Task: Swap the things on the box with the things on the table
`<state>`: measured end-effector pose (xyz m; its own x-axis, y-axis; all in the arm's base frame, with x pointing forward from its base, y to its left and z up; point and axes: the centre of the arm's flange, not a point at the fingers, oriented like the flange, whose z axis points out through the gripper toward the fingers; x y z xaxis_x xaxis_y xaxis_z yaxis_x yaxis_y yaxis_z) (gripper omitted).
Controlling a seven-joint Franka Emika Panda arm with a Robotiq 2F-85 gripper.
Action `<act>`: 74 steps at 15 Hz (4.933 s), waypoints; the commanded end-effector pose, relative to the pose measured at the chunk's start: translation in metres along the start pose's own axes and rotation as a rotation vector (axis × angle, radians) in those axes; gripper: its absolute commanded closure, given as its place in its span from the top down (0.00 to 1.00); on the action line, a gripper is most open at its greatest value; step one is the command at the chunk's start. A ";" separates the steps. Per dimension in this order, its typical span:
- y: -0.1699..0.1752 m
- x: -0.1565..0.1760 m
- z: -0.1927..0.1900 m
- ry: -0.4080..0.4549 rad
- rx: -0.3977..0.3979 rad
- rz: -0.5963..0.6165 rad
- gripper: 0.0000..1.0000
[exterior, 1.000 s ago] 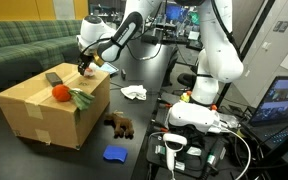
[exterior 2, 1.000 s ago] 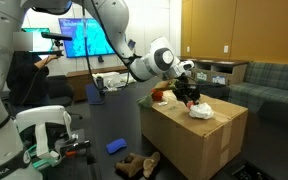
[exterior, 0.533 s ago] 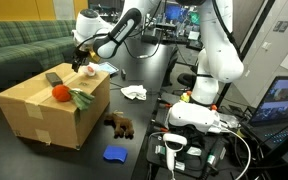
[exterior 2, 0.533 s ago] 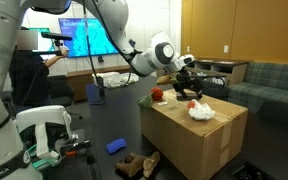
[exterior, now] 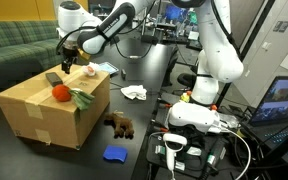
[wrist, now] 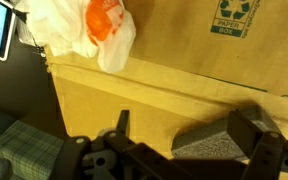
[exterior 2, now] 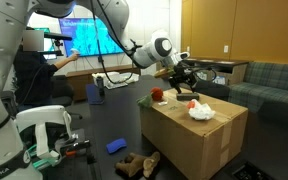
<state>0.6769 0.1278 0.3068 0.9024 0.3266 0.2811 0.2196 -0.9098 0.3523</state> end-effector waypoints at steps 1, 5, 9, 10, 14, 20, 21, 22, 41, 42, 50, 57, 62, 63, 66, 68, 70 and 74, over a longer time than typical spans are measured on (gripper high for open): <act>-0.008 0.051 0.013 -0.037 0.011 0.001 1.00; -0.014 0.074 0.028 -0.078 0.023 0.036 1.00; -0.005 0.090 0.039 -0.118 0.041 0.093 1.00; -0.002 0.093 0.042 -0.130 0.052 0.110 1.00; 0.012 0.101 0.044 -0.179 0.095 0.167 1.00; 0.000 0.106 0.049 -0.240 0.212 0.236 1.00; -0.005 0.107 0.050 -0.243 0.238 0.248 1.00; -0.009 0.107 0.051 -0.242 0.254 0.264 1.00; -0.005 0.107 0.064 -0.162 0.252 0.283 0.31; -0.004 0.106 0.063 -0.163 0.247 0.276 0.31; 0.035 0.092 0.000 -0.169 0.241 0.146 0.31; 0.109 0.044 -0.090 -0.189 0.249 0.086 0.31; 0.160 -0.011 -0.127 -0.216 0.247 0.123 0.31; 0.168 -0.025 -0.129 -0.227 0.247 0.132 0.31; 0.191 -0.068 -0.135 -0.270 0.247 0.165 0.31; 0.202 -0.100 -0.135 -0.308 0.248 0.183 0.31; 0.210 -0.135 -0.133 -0.347 0.259 0.198 0.31; 0.217 -0.212 -0.123 -0.419 0.289 0.223 0.31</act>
<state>0.5585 -0.0919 0.4470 0.9966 0.0432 -0.0697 0.0487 -0.9957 0.0794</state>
